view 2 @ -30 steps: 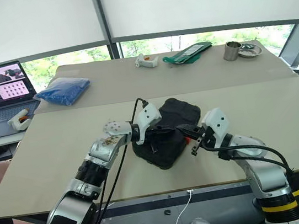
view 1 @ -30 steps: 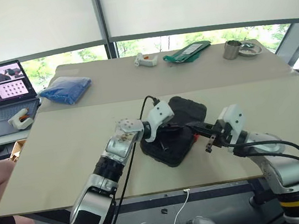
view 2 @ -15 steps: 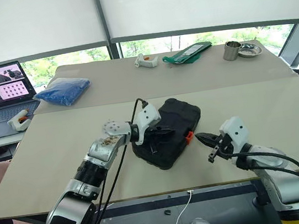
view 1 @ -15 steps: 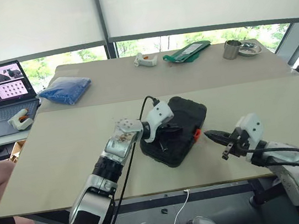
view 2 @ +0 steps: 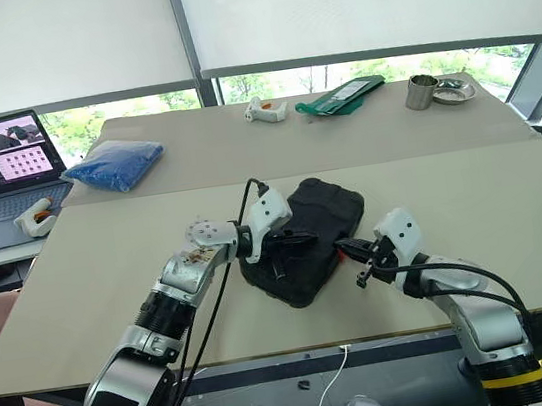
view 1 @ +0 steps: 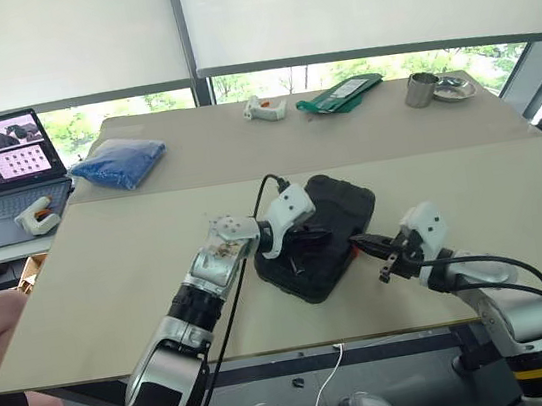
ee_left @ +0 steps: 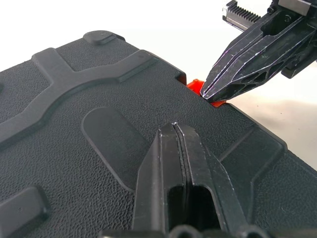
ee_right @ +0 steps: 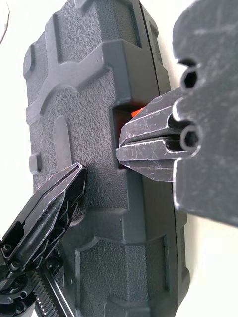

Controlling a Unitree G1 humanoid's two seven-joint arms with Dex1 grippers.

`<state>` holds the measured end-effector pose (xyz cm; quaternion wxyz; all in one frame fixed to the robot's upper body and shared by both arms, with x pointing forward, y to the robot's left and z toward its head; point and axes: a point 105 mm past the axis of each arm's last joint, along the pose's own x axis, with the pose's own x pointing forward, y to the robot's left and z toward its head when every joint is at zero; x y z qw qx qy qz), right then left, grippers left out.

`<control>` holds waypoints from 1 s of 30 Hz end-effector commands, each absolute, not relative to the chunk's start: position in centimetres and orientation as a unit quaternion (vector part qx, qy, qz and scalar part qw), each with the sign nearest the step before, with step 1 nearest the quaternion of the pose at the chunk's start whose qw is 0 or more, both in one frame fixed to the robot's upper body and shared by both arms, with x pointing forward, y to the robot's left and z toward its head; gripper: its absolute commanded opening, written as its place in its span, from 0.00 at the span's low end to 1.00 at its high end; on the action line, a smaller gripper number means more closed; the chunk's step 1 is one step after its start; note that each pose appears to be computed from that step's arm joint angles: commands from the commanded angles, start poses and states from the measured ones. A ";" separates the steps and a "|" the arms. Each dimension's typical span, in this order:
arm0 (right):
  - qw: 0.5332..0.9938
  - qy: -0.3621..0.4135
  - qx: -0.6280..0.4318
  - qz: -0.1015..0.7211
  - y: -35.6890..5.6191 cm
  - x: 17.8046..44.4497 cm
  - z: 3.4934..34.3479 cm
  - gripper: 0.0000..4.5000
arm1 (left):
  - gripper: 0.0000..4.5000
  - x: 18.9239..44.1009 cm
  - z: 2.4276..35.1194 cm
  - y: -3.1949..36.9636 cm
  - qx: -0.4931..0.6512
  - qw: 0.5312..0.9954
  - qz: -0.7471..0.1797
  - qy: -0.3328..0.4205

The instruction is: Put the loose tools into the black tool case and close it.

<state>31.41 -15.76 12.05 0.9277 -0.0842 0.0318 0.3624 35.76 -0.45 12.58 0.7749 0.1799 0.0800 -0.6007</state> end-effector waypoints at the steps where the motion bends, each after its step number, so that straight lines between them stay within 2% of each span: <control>1: 0.935 0.001 -0.084 0.345 -17.3 30.9 14.0 0.00 | 0.01 35.1 7.6 1.1 0.175 0.771 -0.588 0.174; 6: 0.940 0.034 -0.092 0.326 -18.8 30.4 12.7 0.00 | 0.01 35.0 7.6 1.0 0.174 0.769 -0.590 0.174; 20: 0.927 0.027 -0.079 0.366 -15.4 31.7 12.1 0.00 | 0.01 35.0 7.3 1.4 0.175 0.768 -0.589 0.180; 30: 0.930 0.061 -0.076 0.353 -16.1 31.3 10.6 0.00 | 0.01 34.8 7.2 1.5 0.174 0.766 -0.591 0.183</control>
